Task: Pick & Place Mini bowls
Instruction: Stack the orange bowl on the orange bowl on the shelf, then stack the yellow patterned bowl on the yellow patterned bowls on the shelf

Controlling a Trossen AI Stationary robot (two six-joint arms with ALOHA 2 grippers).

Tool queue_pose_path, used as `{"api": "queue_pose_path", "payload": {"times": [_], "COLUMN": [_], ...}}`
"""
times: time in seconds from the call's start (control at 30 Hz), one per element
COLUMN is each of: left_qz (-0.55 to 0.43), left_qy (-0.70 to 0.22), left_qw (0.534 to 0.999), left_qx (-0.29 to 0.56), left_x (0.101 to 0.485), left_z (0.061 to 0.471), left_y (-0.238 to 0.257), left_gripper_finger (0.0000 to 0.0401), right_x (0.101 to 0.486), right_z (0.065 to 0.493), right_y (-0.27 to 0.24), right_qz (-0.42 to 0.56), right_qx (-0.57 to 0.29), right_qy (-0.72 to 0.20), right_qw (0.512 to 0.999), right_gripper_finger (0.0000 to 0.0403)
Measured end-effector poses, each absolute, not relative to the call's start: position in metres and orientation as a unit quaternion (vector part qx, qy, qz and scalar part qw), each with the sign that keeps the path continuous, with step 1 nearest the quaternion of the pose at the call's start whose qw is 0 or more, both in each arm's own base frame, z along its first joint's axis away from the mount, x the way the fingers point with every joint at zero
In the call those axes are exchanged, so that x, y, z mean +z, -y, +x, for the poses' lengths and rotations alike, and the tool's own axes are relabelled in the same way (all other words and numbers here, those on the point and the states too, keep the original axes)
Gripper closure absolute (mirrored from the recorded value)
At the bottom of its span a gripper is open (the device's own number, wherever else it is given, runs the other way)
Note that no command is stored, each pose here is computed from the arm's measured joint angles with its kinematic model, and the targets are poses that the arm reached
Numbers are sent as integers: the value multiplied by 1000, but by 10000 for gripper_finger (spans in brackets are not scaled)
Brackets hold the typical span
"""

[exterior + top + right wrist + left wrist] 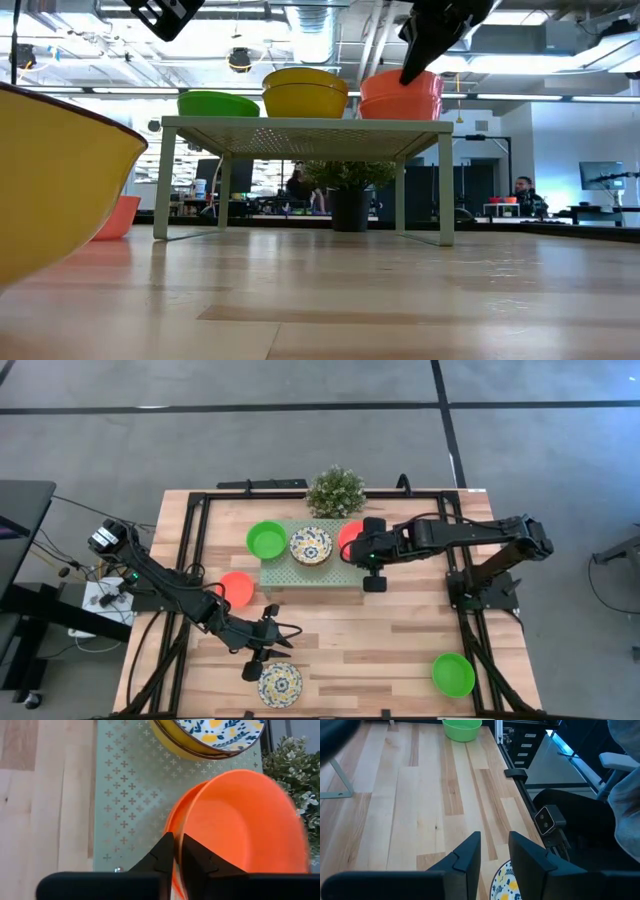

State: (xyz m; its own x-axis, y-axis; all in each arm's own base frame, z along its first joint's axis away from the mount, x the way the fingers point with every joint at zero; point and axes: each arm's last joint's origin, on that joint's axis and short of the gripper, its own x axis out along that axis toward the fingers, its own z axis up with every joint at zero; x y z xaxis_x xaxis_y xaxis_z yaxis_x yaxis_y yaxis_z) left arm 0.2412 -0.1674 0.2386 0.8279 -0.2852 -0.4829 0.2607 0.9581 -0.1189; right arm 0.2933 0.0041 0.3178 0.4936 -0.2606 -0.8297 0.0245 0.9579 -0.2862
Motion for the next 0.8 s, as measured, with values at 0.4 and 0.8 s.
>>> {"api": "queue_pose_path", "payload": {"times": [0.4,0.8], "left_qz": [-24,-24], "left_qy": [-256,-256], "left_qw": [956,956], "left_qx": [-143,-143], "left_x": [239,239], "left_z": [241,241], "left_y": [167,167], "left_gripper_finger": [300,300], "right_x": [318,318], "right_z": [293,293], "right_y": [-4,-11], "right_qz": [-117,-112], "right_qx": [-84,-82], "right_qy": [-496,-494], "right_qw": [856,859], "right_gripper_finger": [342,341]}}
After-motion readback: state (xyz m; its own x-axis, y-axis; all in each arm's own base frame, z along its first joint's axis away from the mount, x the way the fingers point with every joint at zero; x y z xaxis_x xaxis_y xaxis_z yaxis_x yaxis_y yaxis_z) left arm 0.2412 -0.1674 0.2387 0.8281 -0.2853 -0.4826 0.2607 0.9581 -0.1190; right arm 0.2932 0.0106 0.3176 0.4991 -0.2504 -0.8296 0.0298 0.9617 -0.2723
